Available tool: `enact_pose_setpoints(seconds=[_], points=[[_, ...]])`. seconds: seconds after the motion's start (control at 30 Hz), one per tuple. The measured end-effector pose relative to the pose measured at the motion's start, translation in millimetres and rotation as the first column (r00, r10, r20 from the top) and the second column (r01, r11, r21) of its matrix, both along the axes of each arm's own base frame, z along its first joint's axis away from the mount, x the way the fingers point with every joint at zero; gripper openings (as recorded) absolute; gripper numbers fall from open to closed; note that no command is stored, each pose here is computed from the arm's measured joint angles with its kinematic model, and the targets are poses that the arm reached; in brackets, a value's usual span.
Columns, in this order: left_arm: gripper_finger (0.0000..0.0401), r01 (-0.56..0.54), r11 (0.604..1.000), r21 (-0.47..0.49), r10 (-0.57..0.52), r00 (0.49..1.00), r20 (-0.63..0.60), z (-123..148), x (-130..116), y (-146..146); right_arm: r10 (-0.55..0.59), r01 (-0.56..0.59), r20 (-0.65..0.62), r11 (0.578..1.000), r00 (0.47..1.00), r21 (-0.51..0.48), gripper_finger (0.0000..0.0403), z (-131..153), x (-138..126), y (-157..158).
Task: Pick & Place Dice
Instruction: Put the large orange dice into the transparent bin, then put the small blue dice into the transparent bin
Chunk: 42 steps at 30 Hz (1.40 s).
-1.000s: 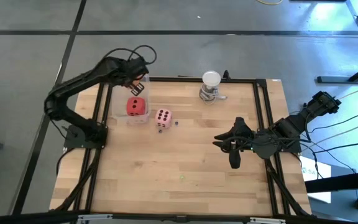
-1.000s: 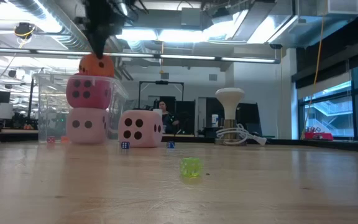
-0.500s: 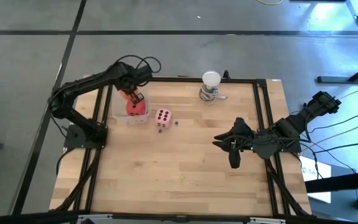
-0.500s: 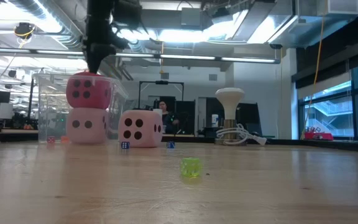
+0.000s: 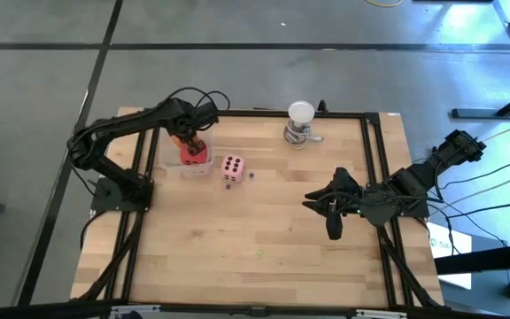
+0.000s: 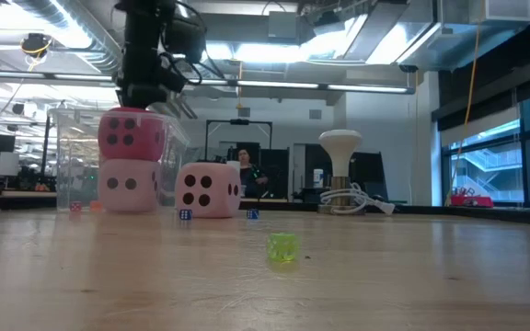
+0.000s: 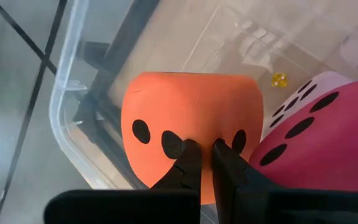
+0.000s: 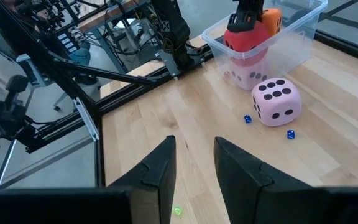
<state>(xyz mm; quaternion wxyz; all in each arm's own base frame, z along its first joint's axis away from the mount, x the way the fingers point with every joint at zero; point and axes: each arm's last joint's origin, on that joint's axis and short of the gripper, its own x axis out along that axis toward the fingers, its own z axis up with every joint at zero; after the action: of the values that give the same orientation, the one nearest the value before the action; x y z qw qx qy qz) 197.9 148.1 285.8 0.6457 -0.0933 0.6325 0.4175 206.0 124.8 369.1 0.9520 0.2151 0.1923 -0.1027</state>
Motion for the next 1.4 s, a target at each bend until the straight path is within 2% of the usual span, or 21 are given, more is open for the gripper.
enact_pose_setpoints(seconds=[0.33, 0.77, 0.97, 1.1, 1.23, 1.4], points=[[0.0002, 0.015, 0.999, -0.038, -0.015, 1.000, -0.013, -15, -1, -2, -0.008, 0.008, 0.002, 1.000, 1.000, 0.017, 0.0110, 0, 0, 0], [0.0002, 0.032, 0.998, -0.046, -0.032, 0.999, -0.017, -16, -1, -2, -0.017, 0.017, 0.005, 1.000, 1.000, 0.019, 0.0110, 0, 0, 0], [0.0008, -0.020, 0.999, 0.040, 0.022, 0.999, -0.044, -13, -3, 0, -0.017, 0.017, 0.005, 1.000, 1.000, 0.019, 0.0110, 0, 0, 0], [0.0042, -0.012, 0.998, 0.059, 0.014, 0.999, -0.030, -5, -5, -1, -0.017, 0.017, 0.005, 1.000, 1.000, 0.019, 0.0110, 0, 0, 0], [0.0098, -0.008, 0.999, 0.049, 0.007, 1.000, 0.018, 2, -7, -3, -0.018, 0.018, 0.005, 1.000, 1.000, 0.019, 0.0110, 0, 0, 0], [0.0163, 0.022, 0.999, 0.050, -0.023, 1.000, 0.019, 6, -10, -6, -0.039, 0.039, 0.013, 0.999, 0.999, 0.008, 0.0110, 0, 0, -1]])
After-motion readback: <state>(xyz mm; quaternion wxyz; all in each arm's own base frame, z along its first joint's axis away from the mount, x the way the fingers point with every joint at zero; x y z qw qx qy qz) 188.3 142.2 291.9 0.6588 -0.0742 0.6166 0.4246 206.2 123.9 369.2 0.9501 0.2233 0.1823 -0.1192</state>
